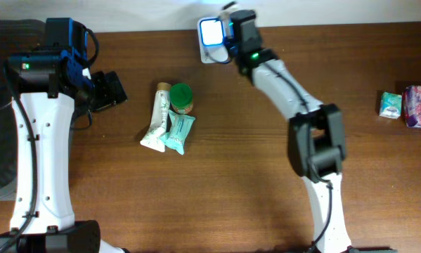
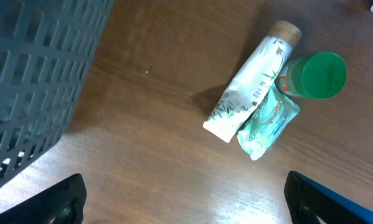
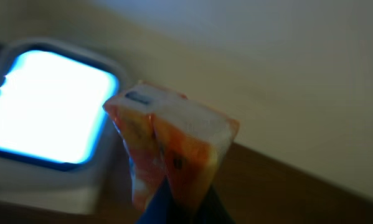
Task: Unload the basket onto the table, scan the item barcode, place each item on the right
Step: 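Carry the orange pack to the far right edge and release, then reach the right gripper to the teal wet-wipe pack and pull it out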
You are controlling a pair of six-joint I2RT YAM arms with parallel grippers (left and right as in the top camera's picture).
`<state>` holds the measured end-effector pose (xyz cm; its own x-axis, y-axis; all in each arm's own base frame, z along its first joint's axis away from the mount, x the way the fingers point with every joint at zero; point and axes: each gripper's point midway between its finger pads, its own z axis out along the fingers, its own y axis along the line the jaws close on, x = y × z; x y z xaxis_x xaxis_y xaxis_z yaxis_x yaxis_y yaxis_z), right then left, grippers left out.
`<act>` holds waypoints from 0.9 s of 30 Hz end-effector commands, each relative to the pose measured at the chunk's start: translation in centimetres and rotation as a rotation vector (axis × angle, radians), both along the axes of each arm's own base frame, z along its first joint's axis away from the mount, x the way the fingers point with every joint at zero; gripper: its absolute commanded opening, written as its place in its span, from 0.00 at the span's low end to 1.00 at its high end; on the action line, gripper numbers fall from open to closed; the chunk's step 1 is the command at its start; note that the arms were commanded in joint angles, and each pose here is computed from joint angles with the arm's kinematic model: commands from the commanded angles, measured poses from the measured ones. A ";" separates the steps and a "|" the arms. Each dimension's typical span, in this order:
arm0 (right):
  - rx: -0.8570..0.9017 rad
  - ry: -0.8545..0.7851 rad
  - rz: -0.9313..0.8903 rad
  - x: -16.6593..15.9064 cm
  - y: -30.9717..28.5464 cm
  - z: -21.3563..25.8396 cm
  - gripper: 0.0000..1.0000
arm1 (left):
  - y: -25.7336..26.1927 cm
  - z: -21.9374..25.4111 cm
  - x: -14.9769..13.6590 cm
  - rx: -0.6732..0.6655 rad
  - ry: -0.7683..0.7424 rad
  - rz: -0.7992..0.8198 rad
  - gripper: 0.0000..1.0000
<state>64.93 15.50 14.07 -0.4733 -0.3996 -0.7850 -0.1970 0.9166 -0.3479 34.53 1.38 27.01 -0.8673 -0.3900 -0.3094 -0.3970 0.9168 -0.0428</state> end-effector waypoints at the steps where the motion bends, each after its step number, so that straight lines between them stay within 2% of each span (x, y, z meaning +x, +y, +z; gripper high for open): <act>1: 0.155 0.022 -0.307 -1.9 -12.5 6.5 0.04 | 0.4 0.6 -0.3 0.006 -0.018 0.014 0.99; 3: 0.116 0.169 -0.402 -4.3 -17.9 3.7 0.04 | 0.4 0.6 -0.3 0.006 -0.018 0.014 0.99; 6: 0.058 0.396 -0.602 -9.7 -27.6 -0.6 0.04 | 0.4 0.6 -0.3 0.006 -0.018 0.014 0.99; 9: 0.099 0.477 -0.722 -13.1 -34.4 -2.0 0.04 | 0.4 0.6 -0.3 0.006 -0.018 0.014 0.99; 15: 0.162 0.512 -0.850 -16.8 -41.4 -3.0 0.04 | 0.4 0.6 -0.3 0.006 -0.018 0.014 0.99; 16: 0.179 0.523 -0.847 -17.0 -41.5 -3.5 0.14 | 0.4 0.6 -0.3 0.006 -0.018 0.014 0.99; 17: 0.214 0.545 -0.833 -17.2 -41.4 -4.3 0.38 | 0.4 0.6 -0.3 0.006 -0.018 0.014 0.99; 18: 0.236 0.567 -0.821 -17.3 -41.2 -5.3 0.51 | 0.4 0.6 -0.3 0.006 -0.018 0.014 0.99; 20: 0.251 0.596 -0.805 -17.5 -40.5 -6.3 0.59 | 0.4 0.6 -0.3 0.006 -0.018 0.014 0.99; 23: 0.302 0.610 -0.753 -17.2 -38.8 -6.0 0.65 | 0.4 0.6 -0.3 0.006 -0.018 0.014 0.99; 27: 0.470 0.523 -0.593 -15.9 -35.1 -0.8 0.82 | 0.4 0.6 -0.3 0.006 -0.018 0.014 0.99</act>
